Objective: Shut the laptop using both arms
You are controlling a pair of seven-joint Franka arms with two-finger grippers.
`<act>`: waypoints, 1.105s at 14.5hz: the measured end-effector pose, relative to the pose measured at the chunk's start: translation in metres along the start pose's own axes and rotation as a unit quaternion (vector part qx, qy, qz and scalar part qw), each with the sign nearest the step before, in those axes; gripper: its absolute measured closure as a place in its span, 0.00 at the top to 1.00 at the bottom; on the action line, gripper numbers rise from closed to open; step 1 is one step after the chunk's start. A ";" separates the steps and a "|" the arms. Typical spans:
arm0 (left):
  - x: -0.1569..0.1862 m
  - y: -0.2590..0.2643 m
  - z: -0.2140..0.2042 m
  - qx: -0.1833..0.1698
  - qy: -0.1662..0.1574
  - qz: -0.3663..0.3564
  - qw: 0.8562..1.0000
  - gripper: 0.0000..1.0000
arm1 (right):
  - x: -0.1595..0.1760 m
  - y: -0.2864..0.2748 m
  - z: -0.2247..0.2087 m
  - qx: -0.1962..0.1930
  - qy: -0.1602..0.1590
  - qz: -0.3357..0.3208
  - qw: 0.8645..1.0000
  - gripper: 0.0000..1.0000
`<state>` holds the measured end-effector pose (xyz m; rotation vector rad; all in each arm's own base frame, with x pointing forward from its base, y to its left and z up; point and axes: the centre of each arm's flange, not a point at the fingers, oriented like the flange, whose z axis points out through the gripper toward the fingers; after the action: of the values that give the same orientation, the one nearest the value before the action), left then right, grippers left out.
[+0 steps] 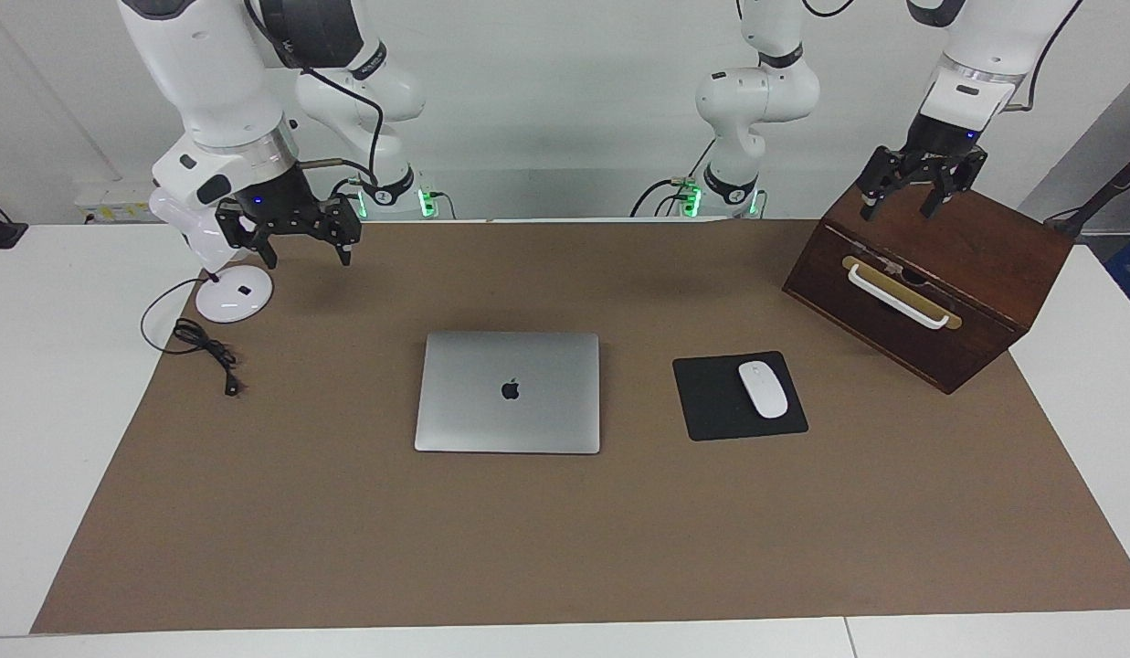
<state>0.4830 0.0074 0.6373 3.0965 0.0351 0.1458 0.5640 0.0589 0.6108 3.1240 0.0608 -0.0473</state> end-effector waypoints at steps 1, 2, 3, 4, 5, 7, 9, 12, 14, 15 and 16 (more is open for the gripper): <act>0.009 0.001 -0.002 0.001 -0.014 0.001 1.000 1.00 | 0.000 0.000 0.001 0.000 -0.001 0.000 1.000 1.00; 0.016 0.002 -0.001 0.001 -0.029 0.001 1.000 1.00 | 0.000 -0.001 0.001 0.000 -0.001 -0.001 1.000 1.00; 0.021 0.002 0.004 0.001 -0.045 0.001 0.999 1.00 | 0.000 -0.001 0.001 0.000 -0.001 -0.001 1.000 1.00; 0.023 0.002 0.011 0.002 -0.060 0.001 0.998 1.00 | 0.000 0.000 0.001 0.000 -0.001 0.000 1.000 1.00; 0.024 0.002 0.018 0.002 -0.074 0.001 0.997 1.00 | 0.000 0.000 0.001 0.000 -0.001 0.001 1.000 1.00; 0.024 0.002 0.024 0.002 -0.087 0.001 0.996 1.00 | 0.000 -0.002 0.001 0.000 -0.001 -0.001 1.000 1.00; 0.024 0.002 0.025 0.002 -0.088 0.001 0.996 1.00 | 0.000 -0.004 0.001 -0.001 -0.001 -0.003 1.000 1.00; 0.025 0.002 0.024 0.002 -0.086 0.001 0.996 1.00 | 0.000 -0.002 0.001 -0.001 -0.001 -0.001 1.000 1.00; 0.026 0.002 0.022 0.003 -0.078 0.002 0.997 1.00 | 0.000 -0.001 0.001 -0.001 -0.001 0.000 1.000 1.00; 0.027 0.002 0.021 0.003 -0.074 0.003 0.997 1.00 | 0.000 0.000 0.001 -0.001 -0.001 0.001 1.000 1.00; 0.028 0.002 0.021 0.003 -0.073 0.004 0.997 1.00 | 0.000 0.002 0.001 -0.001 -0.001 0.002 1.000 1.00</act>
<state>0.5127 0.0051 0.6190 3.1045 0.0179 -0.0792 0.5645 0.0567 0.6101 3.1227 0.0538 -0.0493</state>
